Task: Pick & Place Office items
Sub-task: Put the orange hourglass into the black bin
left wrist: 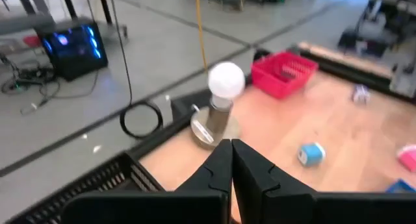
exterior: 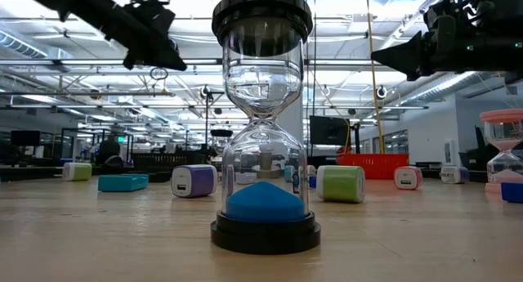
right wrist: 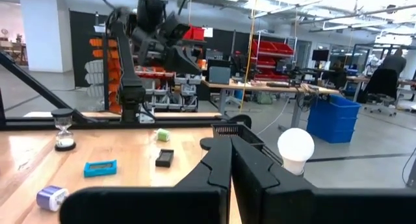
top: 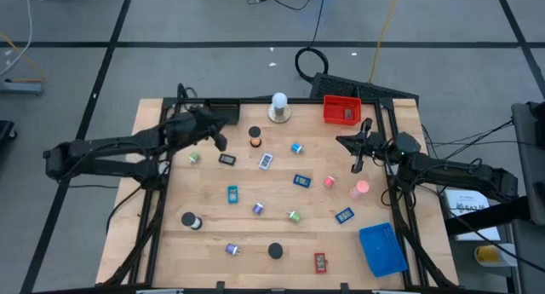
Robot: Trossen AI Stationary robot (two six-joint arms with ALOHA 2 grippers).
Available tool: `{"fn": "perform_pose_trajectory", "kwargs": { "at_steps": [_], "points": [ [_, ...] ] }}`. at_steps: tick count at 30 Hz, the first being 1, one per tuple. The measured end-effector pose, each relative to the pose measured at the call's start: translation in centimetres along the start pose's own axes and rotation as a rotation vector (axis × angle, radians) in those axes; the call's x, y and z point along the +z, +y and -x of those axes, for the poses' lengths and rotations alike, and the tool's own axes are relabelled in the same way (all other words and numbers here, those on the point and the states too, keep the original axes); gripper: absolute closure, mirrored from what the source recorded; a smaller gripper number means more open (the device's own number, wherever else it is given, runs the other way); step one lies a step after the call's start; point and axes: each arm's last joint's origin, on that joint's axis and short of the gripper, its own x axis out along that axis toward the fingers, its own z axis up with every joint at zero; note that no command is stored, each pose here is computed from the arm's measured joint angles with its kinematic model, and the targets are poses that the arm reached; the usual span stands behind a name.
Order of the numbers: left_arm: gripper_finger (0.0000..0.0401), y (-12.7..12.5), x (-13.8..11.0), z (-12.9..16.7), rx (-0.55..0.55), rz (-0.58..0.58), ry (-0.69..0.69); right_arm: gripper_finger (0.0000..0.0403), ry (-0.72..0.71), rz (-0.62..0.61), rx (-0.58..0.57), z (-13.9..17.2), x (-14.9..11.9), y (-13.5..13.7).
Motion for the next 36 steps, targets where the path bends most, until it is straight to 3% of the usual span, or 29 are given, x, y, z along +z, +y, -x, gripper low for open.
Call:
{"fn": "perform_pose_trajectory", "kwargs": {
  "at_steps": [4, 8, 13, 22, 29, 36],
  "points": [
    [0.0390, -1.4, 1.0, -1.3, -0.016, -0.024, 0.077, 0.0403, 0.013, -0.024, 0.004, 0.0, -0.1, 0.0],
    [0.0379, -2.5, 2.1, -2.6, -0.070, 0.030, 0.149, 0.0403, 0.015, -0.035, 0.004, 0.0, -0.1, 0.0],
    [0.0348, -3.4, 3.0, -4.0, -0.096, 0.039, 0.255, 0.0403, 0.020, -0.060, 0.004, 0.0, -0.2, 0.0],
    [0.0257, -4.2, 4.8, -5.3, -0.077, 0.035, 0.331, 0.0403, 0.061, -0.095, 0.005, 0.0, -0.6, 0.1],
    [0.0165, -4.2, 5.5, -6.7, -0.080, 0.116, 0.418, 0.0403, 0.060, -0.094, 0.006, 0.0, -0.6, 0.1],
    [0.0078, -4.8, 5.0, -9.2, -0.063, 0.048, 0.496, 0.0403, 0.060, -0.091, 0.006, 0.0, -0.6, 0.1]
  ]
}}
